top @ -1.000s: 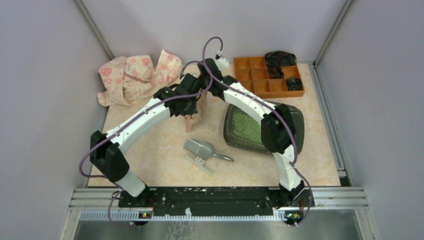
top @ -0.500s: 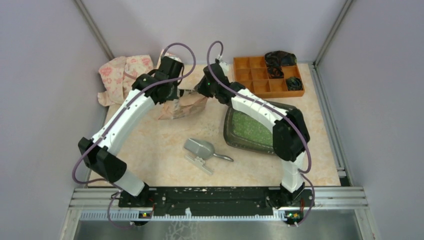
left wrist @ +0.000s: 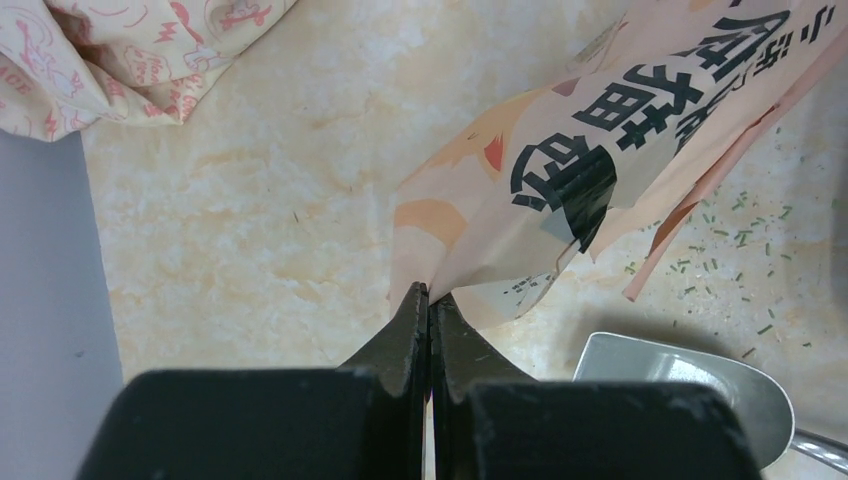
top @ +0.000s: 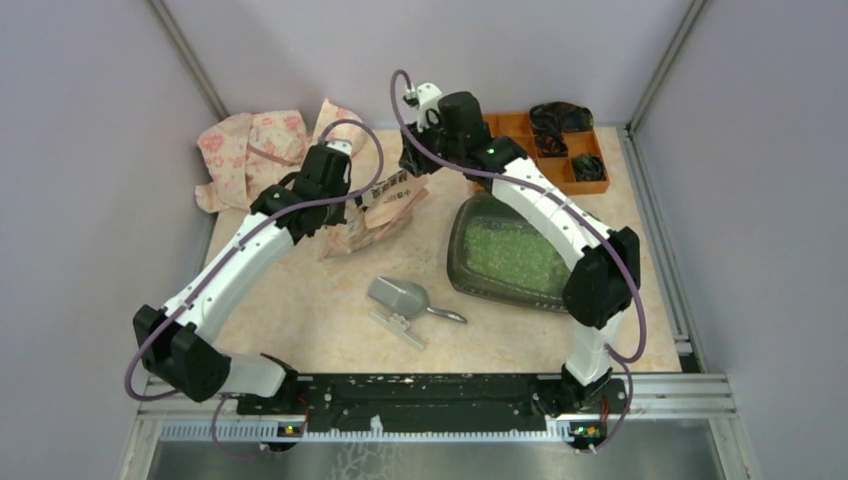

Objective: Fill the litter box with clean litter
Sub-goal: Adjust the cat litter bag at the center of the board.

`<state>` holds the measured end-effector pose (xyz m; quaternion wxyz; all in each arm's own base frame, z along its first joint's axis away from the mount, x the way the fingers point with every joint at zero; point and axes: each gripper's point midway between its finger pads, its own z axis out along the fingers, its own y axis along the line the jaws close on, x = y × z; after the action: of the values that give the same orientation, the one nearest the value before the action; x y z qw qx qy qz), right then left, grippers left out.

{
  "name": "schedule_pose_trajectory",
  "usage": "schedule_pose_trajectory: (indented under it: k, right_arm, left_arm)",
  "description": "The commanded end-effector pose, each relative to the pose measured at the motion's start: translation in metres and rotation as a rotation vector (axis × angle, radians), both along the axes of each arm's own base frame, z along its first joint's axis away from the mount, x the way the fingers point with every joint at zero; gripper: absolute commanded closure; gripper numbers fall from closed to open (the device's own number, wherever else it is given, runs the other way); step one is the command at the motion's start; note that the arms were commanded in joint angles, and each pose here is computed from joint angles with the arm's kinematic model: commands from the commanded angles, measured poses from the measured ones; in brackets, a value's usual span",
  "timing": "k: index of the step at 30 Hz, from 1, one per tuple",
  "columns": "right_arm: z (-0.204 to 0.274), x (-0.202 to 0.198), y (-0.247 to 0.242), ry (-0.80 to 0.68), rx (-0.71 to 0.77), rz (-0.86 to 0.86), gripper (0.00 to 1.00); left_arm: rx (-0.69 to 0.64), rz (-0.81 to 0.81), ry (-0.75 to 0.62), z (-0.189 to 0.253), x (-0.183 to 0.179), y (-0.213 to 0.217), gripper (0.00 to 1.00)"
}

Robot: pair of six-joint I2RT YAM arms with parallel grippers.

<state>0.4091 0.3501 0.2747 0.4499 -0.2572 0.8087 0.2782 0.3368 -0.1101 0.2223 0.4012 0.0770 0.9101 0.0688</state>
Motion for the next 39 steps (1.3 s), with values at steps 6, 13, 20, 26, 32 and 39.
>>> schedule_pose_trajectory:
  k: [6,13,20,26,32,39]
  right_arm:
    - [0.019,0.002,0.008,-0.45,-0.195,0.482,0.44]
    - [0.01,-0.005,0.018,-0.467,-0.179,0.708,0.42]
    - [0.019,-0.012,0.039,-0.488,-0.101,0.866,0.39]
    - [0.001,-0.028,0.055,-0.46,-0.097,0.969,0.38]
    - [-0.035,-0.033,0.06,-0.392,-0.139,1.019,0.37]
    - [-0.057,-0.023,0.069,-0.369,-0.159,0.998,0.53]
  left_arm:
    - [-0.073,-0.092,-0.153,0.026,0.008,-0.009,1.0]
    - [-0.088,-0.134,-0.147,0.022,0.012,-0.016,1.0]
    - [-0.083,-0.151,-0.16,0.028,0.017,-0.017,1.0]
    - [-0.053,-0.153,-0.175,0.036,0.024,-0.01,1.0]
    - [-0.08,-0.159,-0.187,0.044,0.029,-0.012,1.0]
    - [-0.106,-0.182,-0.183,0.044,0.029,-0.019,1.0]
